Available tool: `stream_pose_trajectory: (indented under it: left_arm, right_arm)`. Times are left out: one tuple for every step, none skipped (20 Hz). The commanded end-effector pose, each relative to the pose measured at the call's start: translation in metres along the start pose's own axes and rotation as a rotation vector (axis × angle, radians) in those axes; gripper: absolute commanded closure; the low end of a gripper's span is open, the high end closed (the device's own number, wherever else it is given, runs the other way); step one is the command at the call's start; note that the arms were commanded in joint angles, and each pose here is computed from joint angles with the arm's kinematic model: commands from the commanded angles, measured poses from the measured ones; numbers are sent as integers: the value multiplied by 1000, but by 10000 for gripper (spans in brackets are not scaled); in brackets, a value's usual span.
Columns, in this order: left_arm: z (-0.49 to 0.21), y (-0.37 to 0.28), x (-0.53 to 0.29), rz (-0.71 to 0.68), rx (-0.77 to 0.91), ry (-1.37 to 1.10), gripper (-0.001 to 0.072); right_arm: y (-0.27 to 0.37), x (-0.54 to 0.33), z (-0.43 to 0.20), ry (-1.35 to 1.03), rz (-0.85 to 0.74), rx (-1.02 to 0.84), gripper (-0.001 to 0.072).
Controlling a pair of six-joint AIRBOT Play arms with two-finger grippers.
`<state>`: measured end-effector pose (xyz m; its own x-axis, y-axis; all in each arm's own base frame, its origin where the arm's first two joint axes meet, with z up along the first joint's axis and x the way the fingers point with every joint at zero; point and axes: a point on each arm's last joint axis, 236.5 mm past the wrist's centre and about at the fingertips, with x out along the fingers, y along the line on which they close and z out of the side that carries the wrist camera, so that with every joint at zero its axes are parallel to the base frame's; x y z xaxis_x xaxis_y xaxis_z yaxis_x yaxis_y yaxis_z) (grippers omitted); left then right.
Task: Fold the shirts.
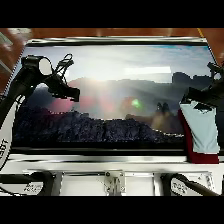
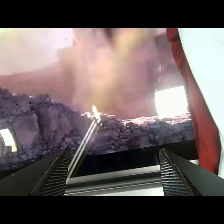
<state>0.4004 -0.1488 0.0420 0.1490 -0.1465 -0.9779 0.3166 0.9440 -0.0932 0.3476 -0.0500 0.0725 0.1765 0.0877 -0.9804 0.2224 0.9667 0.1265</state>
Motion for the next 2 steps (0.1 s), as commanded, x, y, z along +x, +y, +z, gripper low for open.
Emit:
stream_pose_trajectory:
  left_arm:
    - [3,0,0,0,25,-12,3]
    - [3,0,0,1,35,-12,3]
  right_arm:
    - [0,0,0,3,0,1,35]
    - [0,0,0,3,0,1,35]
